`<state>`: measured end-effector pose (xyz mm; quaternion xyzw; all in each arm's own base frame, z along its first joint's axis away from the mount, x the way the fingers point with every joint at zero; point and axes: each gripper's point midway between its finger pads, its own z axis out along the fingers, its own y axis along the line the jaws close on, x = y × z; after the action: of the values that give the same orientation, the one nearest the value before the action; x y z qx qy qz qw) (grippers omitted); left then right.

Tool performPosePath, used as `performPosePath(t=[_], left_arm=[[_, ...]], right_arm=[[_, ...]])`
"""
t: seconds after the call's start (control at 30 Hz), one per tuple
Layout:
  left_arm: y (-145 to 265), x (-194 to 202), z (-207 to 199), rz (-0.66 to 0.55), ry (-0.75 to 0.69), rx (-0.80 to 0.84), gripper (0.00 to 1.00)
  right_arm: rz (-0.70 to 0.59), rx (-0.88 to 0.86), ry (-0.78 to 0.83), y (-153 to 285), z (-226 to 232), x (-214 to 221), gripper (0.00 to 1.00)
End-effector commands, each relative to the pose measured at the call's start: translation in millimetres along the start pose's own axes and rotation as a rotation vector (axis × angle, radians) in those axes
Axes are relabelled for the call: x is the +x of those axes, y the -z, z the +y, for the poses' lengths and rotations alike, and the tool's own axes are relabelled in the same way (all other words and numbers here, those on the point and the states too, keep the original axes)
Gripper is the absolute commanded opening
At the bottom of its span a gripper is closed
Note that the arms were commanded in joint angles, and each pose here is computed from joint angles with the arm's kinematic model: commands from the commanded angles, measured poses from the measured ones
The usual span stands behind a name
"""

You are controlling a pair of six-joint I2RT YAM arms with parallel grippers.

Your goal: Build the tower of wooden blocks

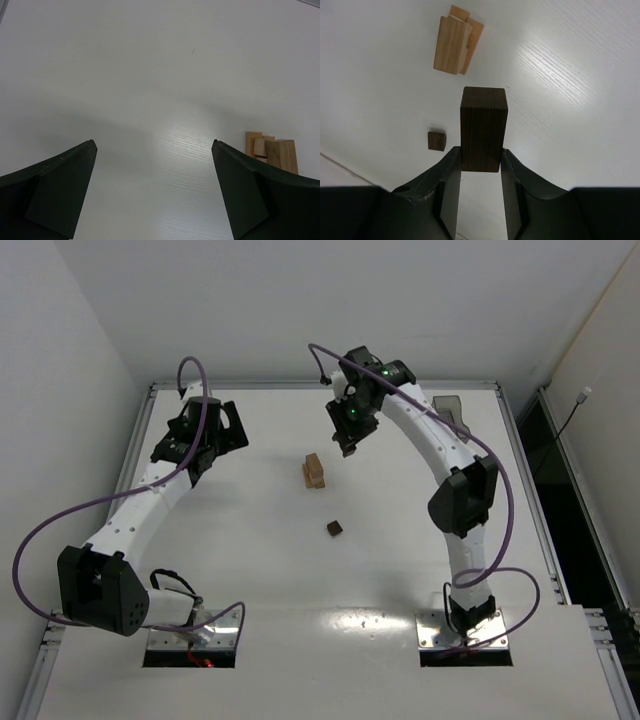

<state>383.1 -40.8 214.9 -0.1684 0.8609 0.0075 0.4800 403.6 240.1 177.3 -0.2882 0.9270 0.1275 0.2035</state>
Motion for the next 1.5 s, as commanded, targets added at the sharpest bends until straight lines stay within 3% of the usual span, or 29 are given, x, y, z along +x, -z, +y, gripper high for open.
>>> performPosePath(t=[0.0,0.17,0.4,0.63,0.9,1.47], left_arm=[[0.9,-14.3,3.1,-0.049,0.029,0.0,1.0],[-0.5,-12.5,3.0,-0.049,0.038,0.0,1.0],[-4.3,-11.3,14.3,-0.044,0.049,-0.027,1.0],[-5.2,-13.7,26.7,-0.053,0.072,-0.059,1.0],[-9.7,-9.9,28.2,-0.043,0.085,-0.061,1.0],[-13.5,-4.5,25.7,-0.028,0.082,-0.047,1.0]], right_arm=[[-0.02,0.161,-0.067,6.3,0.3,-8.1,0.0],[-0.013,0.27,-0.132,-11.7,14.4,-8.5,0.0],[-0.05,0.249,-0.185,-32.7,47.7,-21.2,0.0],[-0.061,0.235,-0.272,-49.6,46.6,-27.6,0.0],[-0.032,0.134,-0.261,-72.9,58.2,-28.7,0.0],[0.003,0.116,-0.238,-89.3,46.1,-22.8,0.0]])
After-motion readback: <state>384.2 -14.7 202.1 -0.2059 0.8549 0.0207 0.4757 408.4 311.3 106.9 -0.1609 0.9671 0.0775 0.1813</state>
